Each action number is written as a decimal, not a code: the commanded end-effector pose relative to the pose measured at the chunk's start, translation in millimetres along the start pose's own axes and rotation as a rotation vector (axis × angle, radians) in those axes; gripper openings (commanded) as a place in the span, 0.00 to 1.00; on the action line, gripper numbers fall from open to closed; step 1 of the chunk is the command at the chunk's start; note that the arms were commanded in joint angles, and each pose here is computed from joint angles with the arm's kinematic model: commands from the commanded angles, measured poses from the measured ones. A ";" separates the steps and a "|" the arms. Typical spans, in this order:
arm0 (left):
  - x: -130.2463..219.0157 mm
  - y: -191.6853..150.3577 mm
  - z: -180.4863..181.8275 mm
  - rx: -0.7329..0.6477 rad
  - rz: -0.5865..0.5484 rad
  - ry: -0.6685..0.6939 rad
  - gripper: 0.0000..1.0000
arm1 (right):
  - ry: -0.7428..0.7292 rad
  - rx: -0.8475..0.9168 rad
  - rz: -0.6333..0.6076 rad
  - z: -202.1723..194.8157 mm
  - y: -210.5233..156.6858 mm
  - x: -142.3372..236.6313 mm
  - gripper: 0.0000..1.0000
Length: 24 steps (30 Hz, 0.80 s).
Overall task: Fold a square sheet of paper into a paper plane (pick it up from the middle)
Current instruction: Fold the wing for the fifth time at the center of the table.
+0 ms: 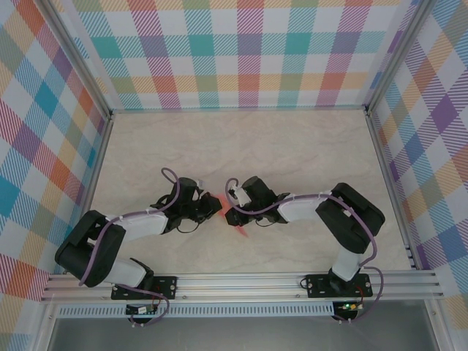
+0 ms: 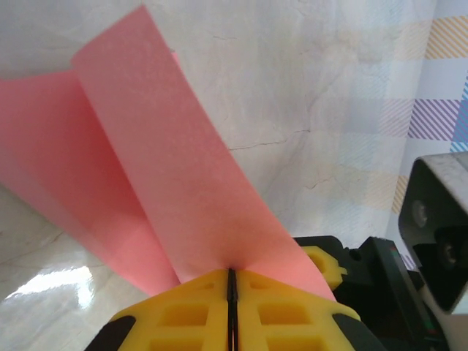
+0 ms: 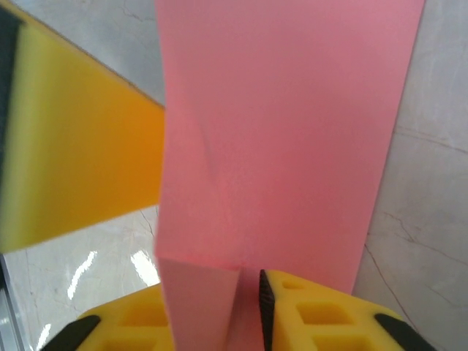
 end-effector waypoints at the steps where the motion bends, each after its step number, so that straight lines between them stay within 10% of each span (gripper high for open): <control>1: -4.8 3.1 -1.4 -0.009 0.008 -0.022 0.09 | 0.000 0.067 -0.016 4.9 10.9 10.9 0.29; 14: -17.3 8.0 6.0 0.039 0.008 0.017 0.08 | -0.131 0.246 -0.043 9.0 -1.9 24.8 0.49; 24: -18.0 8.5 8.1 0.047 0.005 0.031 0.08 | -0.176 0.267 -0.003 12.5 -9.7 8.9 0.45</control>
Point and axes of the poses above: each hand's point on the last joint's axis, 136 mm out from that joint toward the fingers, its own x axis back along the fingers, its own z axis along the line the jaws close on, y = z × x, the point moved 6 cm from there along x, back along the fingers, and after that the axes turned 13 degrees about x, right-handed, at the moved point
